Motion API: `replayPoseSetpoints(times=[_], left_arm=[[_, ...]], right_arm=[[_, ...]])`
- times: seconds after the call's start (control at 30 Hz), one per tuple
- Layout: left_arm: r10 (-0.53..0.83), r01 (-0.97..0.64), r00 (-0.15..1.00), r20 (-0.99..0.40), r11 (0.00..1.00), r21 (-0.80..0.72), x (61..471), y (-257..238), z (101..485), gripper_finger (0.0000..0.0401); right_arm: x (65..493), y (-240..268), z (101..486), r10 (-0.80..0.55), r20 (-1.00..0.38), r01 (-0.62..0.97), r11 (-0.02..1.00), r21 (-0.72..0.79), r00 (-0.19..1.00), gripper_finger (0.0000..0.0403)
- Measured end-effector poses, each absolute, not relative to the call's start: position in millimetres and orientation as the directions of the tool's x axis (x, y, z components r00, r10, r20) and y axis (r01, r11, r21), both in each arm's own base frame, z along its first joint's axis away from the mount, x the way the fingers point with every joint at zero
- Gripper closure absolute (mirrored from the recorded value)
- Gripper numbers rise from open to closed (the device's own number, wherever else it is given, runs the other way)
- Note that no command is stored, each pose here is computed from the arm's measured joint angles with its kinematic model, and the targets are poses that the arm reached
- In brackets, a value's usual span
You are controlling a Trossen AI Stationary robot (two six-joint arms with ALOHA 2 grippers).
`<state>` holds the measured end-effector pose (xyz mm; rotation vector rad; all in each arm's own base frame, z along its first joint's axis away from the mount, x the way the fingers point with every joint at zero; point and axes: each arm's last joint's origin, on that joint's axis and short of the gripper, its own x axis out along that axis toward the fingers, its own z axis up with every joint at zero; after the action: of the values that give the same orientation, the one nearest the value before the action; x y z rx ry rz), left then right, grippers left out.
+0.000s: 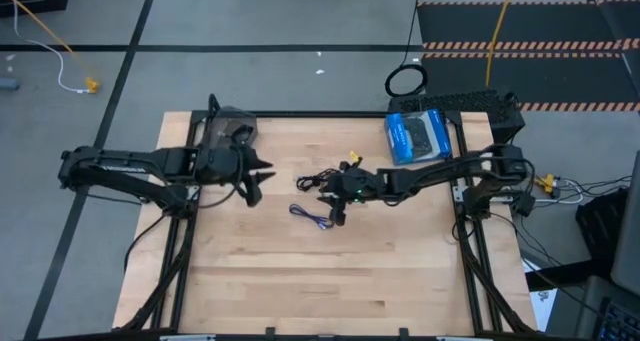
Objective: Pick and place USB-C Cables
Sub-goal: Put the violet USB cable in the black bin
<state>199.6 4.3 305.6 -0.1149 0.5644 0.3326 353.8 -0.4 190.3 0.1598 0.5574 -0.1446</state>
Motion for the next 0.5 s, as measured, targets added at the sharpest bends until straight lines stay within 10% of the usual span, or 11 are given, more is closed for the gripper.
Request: replayPoseSetpoints(times=[0.5], left_arm=[[0.241,-0.223,0.795,-0.557,0.970,0.100,216,-19,294,0.0284]], right_arm=[[396,17,142,-0.036,-0.601,0.111,0.990,0.088,0.798,0.0232]])
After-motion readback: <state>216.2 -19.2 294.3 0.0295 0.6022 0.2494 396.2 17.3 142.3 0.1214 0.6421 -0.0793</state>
